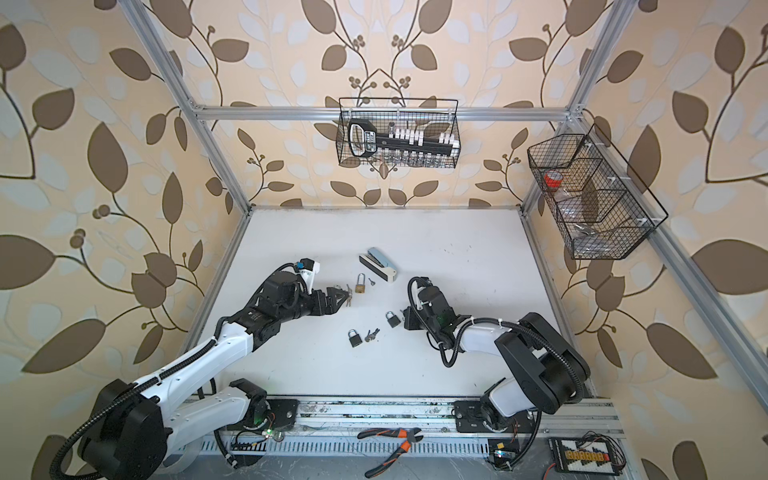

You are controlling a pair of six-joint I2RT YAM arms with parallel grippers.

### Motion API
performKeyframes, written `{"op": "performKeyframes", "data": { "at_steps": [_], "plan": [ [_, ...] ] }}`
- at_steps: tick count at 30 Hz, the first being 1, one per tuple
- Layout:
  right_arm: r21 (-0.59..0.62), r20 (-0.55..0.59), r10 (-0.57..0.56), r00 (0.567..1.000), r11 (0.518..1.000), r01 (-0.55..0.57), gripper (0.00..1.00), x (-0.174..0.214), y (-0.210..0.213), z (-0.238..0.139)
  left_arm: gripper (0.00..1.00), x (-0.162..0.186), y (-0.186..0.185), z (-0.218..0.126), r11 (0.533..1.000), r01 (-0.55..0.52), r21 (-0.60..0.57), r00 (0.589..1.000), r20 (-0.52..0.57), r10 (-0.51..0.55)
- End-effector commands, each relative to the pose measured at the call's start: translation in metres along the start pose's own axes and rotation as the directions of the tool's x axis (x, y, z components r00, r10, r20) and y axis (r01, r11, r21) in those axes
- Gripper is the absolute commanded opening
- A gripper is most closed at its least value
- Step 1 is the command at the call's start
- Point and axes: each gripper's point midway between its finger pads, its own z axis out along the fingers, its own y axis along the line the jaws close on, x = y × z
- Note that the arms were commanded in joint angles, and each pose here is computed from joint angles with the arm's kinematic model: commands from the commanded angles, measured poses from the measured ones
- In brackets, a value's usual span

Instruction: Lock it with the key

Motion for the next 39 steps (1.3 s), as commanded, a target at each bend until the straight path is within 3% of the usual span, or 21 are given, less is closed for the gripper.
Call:
{"op": "performKeyframes", "data": {
  "at_steps": [1, 5, 9, 13, 15, 18, 21, 23, 27, 31, 33, 39],
  "plan": [
    [0.01, 0.003, 0.003, 1.0, 1.0, -0.003, 0.19, -0.004, -0.001, -0.001, 0.99, -0.027, -0.003, -0.015, 0.998, -0.041, -0.042, 0.995, 0.089, 0.044],
    [0.018, 0.038, 0.0, 0.999, 1.0, -0.001, 0.35, -0.016, 0.001, -0.013, 0.99, -0.036, 0.005, -0.028, 0.993, -0.046, -0.111, 0.987, 0.146, 0.063],
    [0.048, 0.181, -0.034, 0.983, 0.999, 0.025, 0.57, -0.051, 0.007, -0.049, 0.99, -0.05, 0.015, -0.054, 0.979, -0.048, -0.2, 0.96, 0.262, 0.1],
    [0.145, 0.378, -0.073, 0.923, 0.989, 0.018, 0.87, -0.088, -0.005, -0.093, 0.99, -0.066, 0.034, -0.087, 0.947, -0.02, -0.32, 0.885, 0.436, 0.166],
    [0.199, 0.445, -0.088, 0.891, 0.98, -0.003, 0.93, -0.099, -0.015, -0.111, 0.99, -0.068, 0.045, -0.096, 0.926, -0.027, -0.376, 0.844, 0.488, 0.222],
    [0.317, 0.576, -0.076, 0.814, 0.939, -0.136, 0.93, -0.116, -0.045, -0.139, 0.99, -0.07, 0.056, -0.101, 0.886, -0.071, -0.458, 0.796, 0.51, 0.327],
    [0.378, 0.649, -0.096, 0.755, 0.901, -0.21, 0.87, -0.12, -0.069, -0.156, 0.99, -0.069, 0.069, -0.1, 0.837, -0.099, -0.537, 0.781, 0.479, 0.4],
    [0.387, 0.669, -0.11, 0.735, 0.896, -0.217, 0.96, -0.125, -0.081, -0.16, 0.99, -0.069, 0.081, -0.098, 0.797, -0.09, -0.597, 0.776, 0.459, 0.432],
    [0.48, 0.651, -0.179, 0.737, 0.849, -0.219, 0.99, -0.136, -0.109, -0.162, 0.99, -0.066, 0.102, -0.09, 0.725, -0.092, -0.683, 0.754, 0.428, 0.498],
    [0.624, 0.572, -0.293, 0.766, 0.762, -0.174, 0.99, -0.144, -0.134, -0.162, 0.99, -0.061, 0.125, -0.082, 0.675, -0.088, -0.733, 0.769, 0.38, 0.513],
    [0.688, 0.531, -0.353, 0.77, 0.71, -0.149, 0.99, -0.142, -0.146, -0.16, 0.99, -0.059, 0.138, -0.078, 0.686, -0.063, -0.725, 0.783, 0.39, 0.484],
    [0.71, 0.492, -0.358, 0.794, 0.692, -0.129, 1.0, -0.134, -0.172, -0.144, 0.99, -0.059, 0.168, -0.068, 0.714, -0.006, -0.7, 0.822, 0.403, 0.402]
  ]
}}
